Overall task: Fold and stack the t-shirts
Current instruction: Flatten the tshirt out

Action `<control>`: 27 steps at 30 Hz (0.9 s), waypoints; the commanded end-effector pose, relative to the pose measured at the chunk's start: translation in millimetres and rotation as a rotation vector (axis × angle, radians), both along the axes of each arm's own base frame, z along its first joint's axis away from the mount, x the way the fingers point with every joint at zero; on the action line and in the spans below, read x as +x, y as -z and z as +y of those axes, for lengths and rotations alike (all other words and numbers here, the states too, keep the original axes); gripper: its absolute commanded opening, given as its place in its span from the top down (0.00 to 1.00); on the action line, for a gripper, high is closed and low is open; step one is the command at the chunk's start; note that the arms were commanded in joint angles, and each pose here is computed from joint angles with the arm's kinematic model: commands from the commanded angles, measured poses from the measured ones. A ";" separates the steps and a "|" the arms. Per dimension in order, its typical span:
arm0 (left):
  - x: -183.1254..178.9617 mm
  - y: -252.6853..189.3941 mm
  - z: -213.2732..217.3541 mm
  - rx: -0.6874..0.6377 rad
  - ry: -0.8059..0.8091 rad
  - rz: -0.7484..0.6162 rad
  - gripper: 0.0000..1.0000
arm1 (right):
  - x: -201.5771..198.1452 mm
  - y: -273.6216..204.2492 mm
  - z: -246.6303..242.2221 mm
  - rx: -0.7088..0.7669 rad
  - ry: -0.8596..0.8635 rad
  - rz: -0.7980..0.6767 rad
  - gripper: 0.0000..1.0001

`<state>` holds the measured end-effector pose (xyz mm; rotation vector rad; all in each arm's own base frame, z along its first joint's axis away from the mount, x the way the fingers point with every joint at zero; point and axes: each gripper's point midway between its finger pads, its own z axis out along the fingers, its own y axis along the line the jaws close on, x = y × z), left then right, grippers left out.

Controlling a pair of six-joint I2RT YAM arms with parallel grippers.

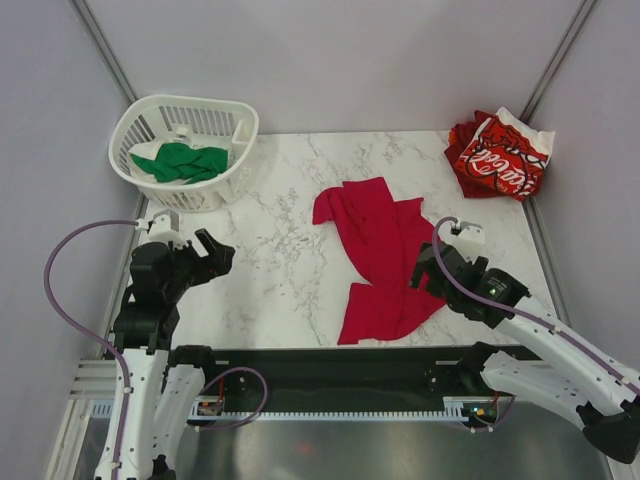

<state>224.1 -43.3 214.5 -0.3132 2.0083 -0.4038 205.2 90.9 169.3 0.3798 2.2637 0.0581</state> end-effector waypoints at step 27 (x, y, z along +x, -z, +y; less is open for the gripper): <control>10.6 8.1 -18.2 -0.003 0.101 0.035 0.21 | -67.6 121.9 219.8 -0.188 -0.682 0.283 0.16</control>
